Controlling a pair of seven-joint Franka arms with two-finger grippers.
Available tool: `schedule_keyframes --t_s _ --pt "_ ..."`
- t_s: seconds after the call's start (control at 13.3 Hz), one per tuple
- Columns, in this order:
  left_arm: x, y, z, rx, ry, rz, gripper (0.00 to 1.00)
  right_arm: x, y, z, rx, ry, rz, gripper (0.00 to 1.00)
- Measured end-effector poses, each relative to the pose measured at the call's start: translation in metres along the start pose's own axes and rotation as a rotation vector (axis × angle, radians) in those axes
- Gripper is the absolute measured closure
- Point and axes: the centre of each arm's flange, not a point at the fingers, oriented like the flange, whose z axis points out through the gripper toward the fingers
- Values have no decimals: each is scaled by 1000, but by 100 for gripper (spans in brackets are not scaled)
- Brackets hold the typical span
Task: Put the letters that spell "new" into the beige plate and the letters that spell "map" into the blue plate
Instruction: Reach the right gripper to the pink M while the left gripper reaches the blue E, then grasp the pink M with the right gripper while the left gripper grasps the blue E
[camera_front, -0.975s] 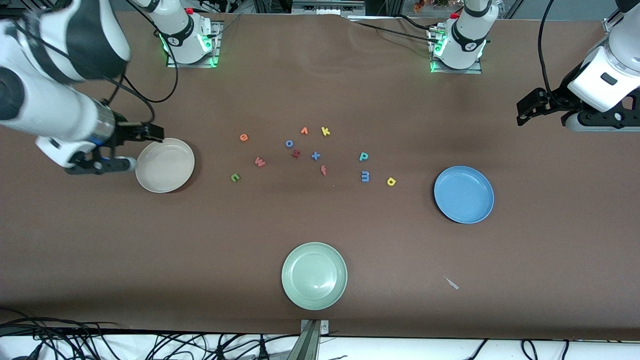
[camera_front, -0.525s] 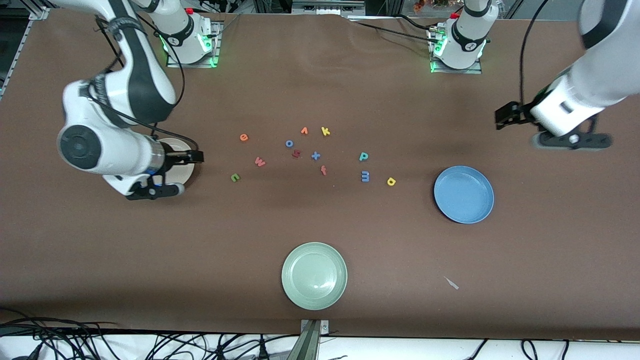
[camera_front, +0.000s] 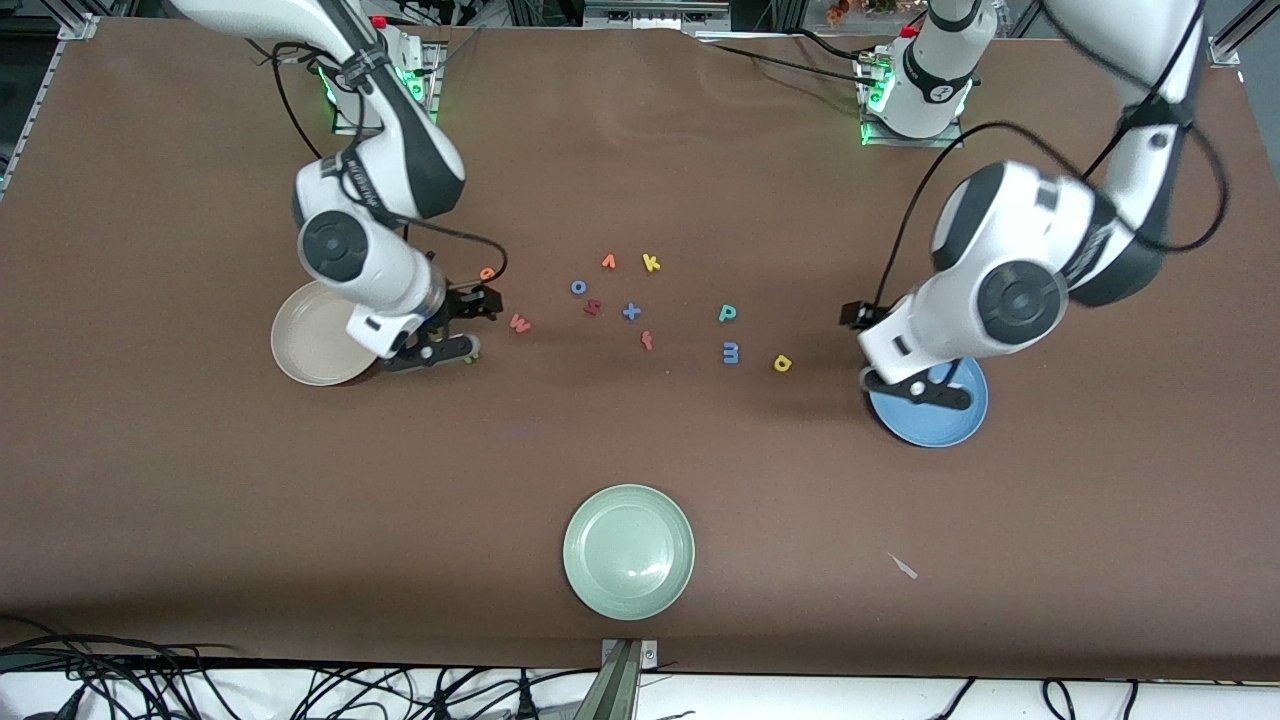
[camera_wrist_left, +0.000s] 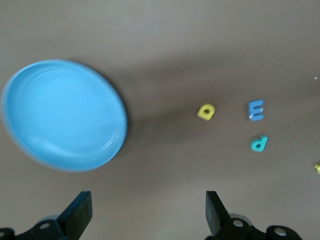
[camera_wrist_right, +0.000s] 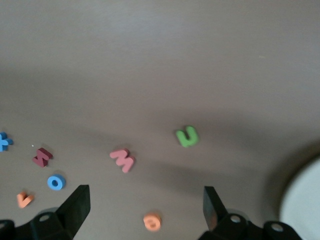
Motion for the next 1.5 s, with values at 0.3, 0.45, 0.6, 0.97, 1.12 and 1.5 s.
schedule_keyframes --t_s 0.3,0.45,0.6,0.97,1.12,1.5 --pt "40 62 54 -14 88 4 0 -33 -29 45 -101 31 -207 0" --pt "42 91 79 -10 73 -75 0 -37 -42 59 -114 32 -266 0" --pt "42 122 103 -10 75 -173 0 -35 -46 73 -113 44 -306 0" --pt "41 149 155 20 135 -185 3 -14 -47 93 -93 50 -380 3" --pt "38 149 170 25 126 -182 4 -6 -48 98 -88 53 -401 7" --pt "31 160 180 33 117 -162 11 -5 -48 106 -100 41 -468 43"
